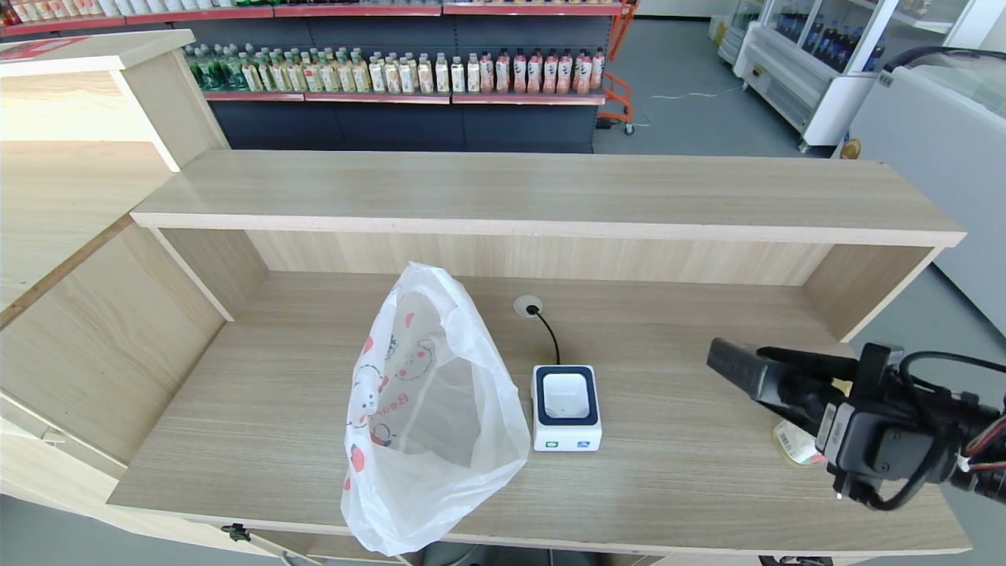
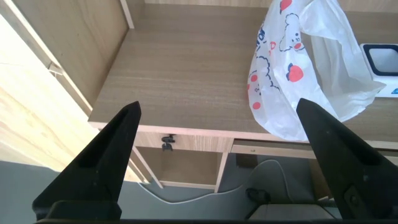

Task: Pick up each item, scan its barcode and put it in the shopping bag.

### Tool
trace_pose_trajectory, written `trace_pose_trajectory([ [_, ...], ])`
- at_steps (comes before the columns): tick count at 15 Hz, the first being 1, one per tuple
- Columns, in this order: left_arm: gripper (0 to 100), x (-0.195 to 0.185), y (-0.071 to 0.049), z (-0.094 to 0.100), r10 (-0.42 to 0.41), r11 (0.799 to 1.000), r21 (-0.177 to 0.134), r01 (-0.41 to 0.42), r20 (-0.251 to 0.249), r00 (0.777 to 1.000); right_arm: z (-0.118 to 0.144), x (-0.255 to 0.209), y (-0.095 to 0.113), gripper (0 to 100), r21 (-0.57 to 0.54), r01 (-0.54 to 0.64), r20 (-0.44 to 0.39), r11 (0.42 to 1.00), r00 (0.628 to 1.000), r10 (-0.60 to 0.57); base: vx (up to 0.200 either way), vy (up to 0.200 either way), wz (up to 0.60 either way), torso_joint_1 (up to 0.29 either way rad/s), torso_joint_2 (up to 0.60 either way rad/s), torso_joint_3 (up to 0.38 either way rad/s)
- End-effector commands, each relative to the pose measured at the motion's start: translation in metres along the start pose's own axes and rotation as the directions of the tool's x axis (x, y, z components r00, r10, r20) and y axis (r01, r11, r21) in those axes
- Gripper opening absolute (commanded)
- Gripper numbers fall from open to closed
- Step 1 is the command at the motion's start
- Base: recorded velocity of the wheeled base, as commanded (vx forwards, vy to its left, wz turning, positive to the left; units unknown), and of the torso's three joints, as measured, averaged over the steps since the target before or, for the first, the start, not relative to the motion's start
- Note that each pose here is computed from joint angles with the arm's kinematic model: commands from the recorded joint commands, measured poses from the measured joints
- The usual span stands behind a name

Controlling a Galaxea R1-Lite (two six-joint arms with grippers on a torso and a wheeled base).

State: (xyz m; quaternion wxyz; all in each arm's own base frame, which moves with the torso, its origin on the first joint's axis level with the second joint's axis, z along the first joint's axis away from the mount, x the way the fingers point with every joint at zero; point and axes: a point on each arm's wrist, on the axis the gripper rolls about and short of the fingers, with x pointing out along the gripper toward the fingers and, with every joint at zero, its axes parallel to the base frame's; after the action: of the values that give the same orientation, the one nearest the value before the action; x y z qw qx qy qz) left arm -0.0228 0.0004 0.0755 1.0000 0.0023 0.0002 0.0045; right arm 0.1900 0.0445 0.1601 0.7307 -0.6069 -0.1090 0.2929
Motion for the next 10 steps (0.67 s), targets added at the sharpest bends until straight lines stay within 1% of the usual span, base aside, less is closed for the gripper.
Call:
trace_pose_trajectory([
  [1,100,0.000,0.000,0.000,0.000,1.000,0.000,0.000,0.000,1.000,0.007,0.005,0.014,0,-0.417,-0.018,0.274,0.909,0.951,0.145,0.000,0.000,0.00,0.000,0.00,0.000],
  [2,100,0.000,0.000,0.000,0.000,1.000,0.000,0.000,0.000,1.000,0.011,0.007,0.022,0,-0.503,-0.008,0.333,0.864,0.921,0.202,0.000,0.000,0.00,0.000,0.00,0.000],
  [3,100,0.000,0.000,0.000,0.000,1.000,0.000,0.000,0.000,1.000,0.011,0.006,0.036,0,-0.602,-0.033,0.359,0.798,0.881,0.308,0.000,0.000,0.00,0.000,0.00,0.000],
  [4,100,0.000,0.000,0.000,0.000,1.000,0.000,0.000,0.000,1.000,0.011,0.006,0.039,0,-0.662,-0.023,0.363,0.749,0.865,0.347,0.000,0.000,0.00,0.000,0.00,0.000],
  [5,100,0.000,0.000,0.000,0.000,1.000,0.000,0.000,0.000,1.000,0.014,0.009,0.041,0,-0.695,0.017,0.393,0.719,0.847,0.359,0.000,0.000,0.00,0.000,0.00,0.000],
  [6,100,0.000,0.000,0.000,0.000,1.000,0.000,0.000,0.000,1.000,0.021,0.012,0.044,0,-0.706,0.060,0.441,0.706,0.817,0.372,0.000,0.000,0.00,0.000,0.00,0.000],
  [7,100,0.000,0.000,0.000,0.000,1.000,0.000,0.000,0.000,1.000,0.030,0.018,0.048,0,-0.716,0.138,0.520,0.684,0.759,0.391,0.000,0.000,0.00,0.000,0.00,0.000],
  [8,100,0.000,0.000,0.000,0.000,1.000,0.000,0.000,0.000,1.000,0.039,0.025,0.052,0,-0.714,0.185,0.573,0.675,0.708,0.413,0.000,0.000,0.00,0.000,0.00,0.000],
  [9,100,0.000,0.000,0.000,0.000,1.000,0.000,0.000,0.000,1.000,0.046,0.030,0.051,0,-0.714,0.216,0.597,0.666,0.686,0.417,0.000,0.000,0.00,0.000,0.00,0.000],
  [10,100,0.000,0.000,0.000,0.002,1.000,0.000,-0.002,0.000,1.000,0.050,0.034,0.050,0,-0.713,0.251,0.612,0.655,0.678,0.406,0.000,0.000,0.00,0.000,0.00,0.000],
])
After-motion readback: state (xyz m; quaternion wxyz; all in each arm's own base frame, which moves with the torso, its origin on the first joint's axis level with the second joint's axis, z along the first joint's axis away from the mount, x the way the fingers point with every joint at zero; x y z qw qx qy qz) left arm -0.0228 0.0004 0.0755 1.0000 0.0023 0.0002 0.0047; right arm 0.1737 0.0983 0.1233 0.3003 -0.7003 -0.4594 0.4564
